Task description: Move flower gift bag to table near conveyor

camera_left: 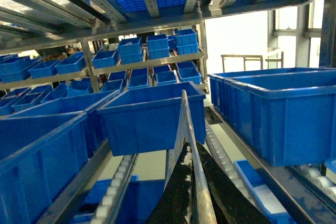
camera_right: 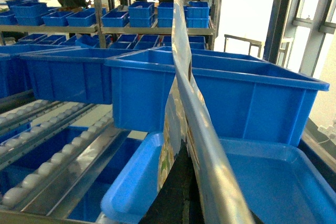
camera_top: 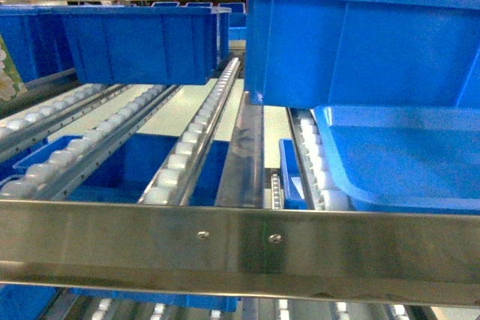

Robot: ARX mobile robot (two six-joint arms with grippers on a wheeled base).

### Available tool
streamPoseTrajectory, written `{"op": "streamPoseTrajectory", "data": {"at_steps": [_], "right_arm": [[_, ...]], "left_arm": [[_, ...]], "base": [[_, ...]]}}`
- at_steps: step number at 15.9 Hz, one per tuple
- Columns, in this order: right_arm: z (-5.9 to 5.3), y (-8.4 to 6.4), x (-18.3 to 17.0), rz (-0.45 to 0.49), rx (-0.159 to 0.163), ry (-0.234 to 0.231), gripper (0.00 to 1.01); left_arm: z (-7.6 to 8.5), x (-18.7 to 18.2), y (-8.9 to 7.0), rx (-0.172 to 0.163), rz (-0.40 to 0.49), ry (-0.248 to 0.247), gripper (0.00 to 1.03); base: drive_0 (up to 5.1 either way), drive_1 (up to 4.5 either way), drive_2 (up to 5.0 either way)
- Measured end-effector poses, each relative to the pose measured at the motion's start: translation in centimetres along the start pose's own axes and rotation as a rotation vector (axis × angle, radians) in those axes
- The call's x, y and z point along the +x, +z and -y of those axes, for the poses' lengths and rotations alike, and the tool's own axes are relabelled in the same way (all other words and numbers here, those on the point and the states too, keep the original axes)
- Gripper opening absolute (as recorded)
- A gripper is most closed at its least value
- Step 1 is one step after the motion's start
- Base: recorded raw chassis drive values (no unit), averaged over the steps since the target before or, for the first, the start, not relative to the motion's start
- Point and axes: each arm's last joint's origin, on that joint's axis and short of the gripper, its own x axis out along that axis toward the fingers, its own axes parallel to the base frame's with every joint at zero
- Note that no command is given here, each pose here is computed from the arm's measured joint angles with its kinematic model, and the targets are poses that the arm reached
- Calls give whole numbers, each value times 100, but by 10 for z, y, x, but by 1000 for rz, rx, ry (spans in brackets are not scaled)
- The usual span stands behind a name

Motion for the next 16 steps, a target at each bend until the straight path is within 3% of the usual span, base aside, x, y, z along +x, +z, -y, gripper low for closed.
{"op": "streamPoseTrajectory", "data": {"at_steps": [16], "right_arm": [[0,0,0,1,0,0,2]], "left_arm": [[0,0,0,0,1,-1,2]], "base": [[-468,87,381]]}}
